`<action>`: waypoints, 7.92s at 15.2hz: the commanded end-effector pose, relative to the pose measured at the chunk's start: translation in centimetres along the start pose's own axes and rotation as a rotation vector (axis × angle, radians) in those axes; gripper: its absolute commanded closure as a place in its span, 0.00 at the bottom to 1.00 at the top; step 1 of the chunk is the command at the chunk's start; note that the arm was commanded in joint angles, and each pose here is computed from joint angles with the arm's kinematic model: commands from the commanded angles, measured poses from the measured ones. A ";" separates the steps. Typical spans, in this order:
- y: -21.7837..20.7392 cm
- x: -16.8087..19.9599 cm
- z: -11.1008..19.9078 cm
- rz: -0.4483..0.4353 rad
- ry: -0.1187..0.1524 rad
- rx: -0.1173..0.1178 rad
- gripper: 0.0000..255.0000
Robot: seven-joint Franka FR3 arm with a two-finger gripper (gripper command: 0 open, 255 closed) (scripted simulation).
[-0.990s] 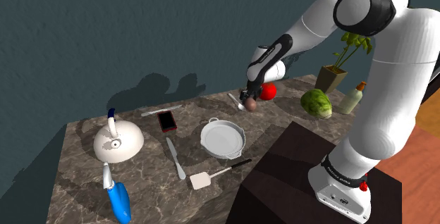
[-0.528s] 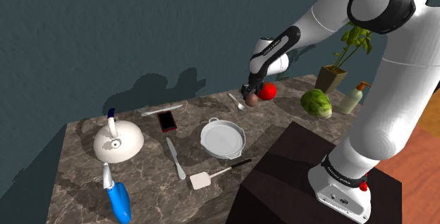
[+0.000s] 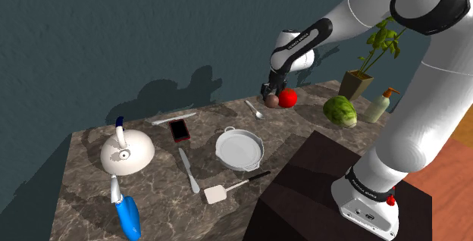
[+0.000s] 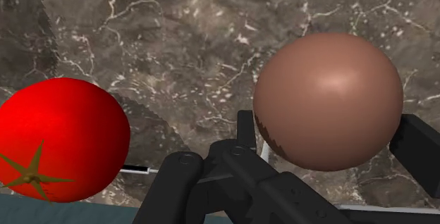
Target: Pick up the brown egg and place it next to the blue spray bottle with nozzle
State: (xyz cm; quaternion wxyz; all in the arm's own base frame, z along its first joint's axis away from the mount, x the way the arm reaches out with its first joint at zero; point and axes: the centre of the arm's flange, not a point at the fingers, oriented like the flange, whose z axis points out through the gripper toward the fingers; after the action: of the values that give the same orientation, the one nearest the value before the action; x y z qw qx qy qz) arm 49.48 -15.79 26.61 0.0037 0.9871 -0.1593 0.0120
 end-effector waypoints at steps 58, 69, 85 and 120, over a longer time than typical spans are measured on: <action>-29.3 -11.4 -18.8 0.000 0.000 0.000 1.00; -42.8 -16.9 -19.0 0.000 0.000 0.000 1.00; -55.6 -22.1 -16.5 0.000 0.000 0.000 1.00; -55.7 -22.6 1.9 0.000 0.000 0.000 1.00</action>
State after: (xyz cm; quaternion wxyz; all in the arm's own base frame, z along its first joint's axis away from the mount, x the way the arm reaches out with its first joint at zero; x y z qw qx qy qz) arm 45.68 44.24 24.46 0.0039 0.9872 -0.1593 0.0116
